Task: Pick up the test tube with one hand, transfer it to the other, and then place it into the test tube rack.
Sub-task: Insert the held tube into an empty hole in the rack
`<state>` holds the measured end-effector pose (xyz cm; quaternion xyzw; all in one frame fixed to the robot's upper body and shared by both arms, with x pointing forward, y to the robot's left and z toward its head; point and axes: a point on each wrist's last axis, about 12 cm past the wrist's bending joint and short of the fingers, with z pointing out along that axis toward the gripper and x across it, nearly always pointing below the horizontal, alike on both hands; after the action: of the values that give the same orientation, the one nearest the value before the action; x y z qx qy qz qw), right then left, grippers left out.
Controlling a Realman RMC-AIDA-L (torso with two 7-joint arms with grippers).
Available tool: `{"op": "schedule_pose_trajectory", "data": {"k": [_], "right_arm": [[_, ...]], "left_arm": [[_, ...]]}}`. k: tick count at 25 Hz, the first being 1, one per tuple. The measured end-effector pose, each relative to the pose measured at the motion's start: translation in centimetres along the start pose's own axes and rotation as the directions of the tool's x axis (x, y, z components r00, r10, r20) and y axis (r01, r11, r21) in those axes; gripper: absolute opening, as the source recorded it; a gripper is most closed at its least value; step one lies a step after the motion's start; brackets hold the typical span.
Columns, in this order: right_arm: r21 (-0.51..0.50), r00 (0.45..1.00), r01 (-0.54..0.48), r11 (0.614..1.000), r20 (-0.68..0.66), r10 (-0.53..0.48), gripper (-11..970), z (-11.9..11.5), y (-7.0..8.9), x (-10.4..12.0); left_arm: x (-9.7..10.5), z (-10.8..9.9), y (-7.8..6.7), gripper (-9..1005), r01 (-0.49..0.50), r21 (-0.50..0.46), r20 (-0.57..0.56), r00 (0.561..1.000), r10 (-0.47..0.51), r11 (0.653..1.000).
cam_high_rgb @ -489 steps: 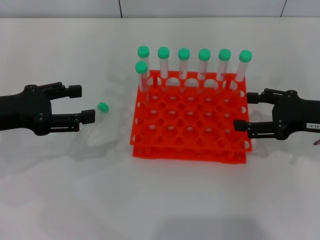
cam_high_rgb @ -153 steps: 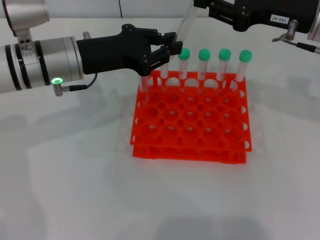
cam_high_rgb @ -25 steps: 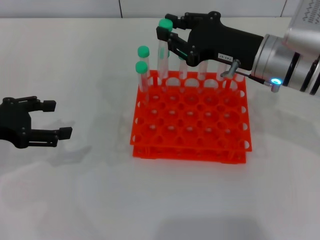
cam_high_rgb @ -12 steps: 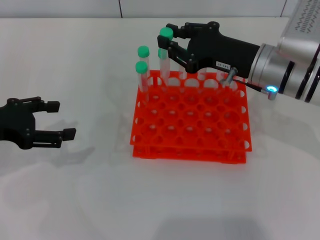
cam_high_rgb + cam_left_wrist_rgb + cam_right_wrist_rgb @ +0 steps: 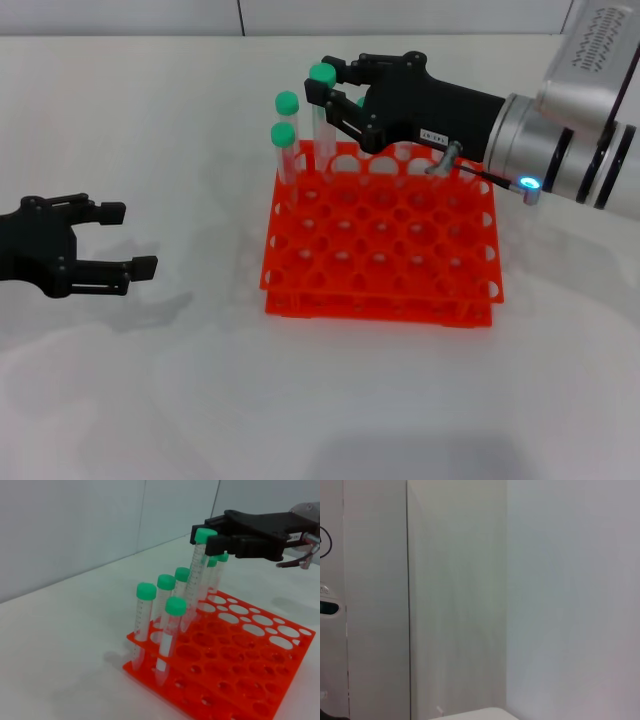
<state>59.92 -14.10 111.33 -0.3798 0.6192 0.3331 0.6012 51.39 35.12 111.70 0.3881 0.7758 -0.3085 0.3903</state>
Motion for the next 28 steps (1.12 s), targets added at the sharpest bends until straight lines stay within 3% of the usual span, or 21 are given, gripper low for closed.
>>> {"op": "schedule_pose_trajectory", "data": {"k": [28], "right_arm": [[0.027,0.999,-0.036,0.999,-0.026,0.036,265,-0.5,-0.2,1.1]], "left_arm": [[-0.1,0.2,0.0,893,0.000,0.004,0.000,1.000,0.000,1.000]]}}
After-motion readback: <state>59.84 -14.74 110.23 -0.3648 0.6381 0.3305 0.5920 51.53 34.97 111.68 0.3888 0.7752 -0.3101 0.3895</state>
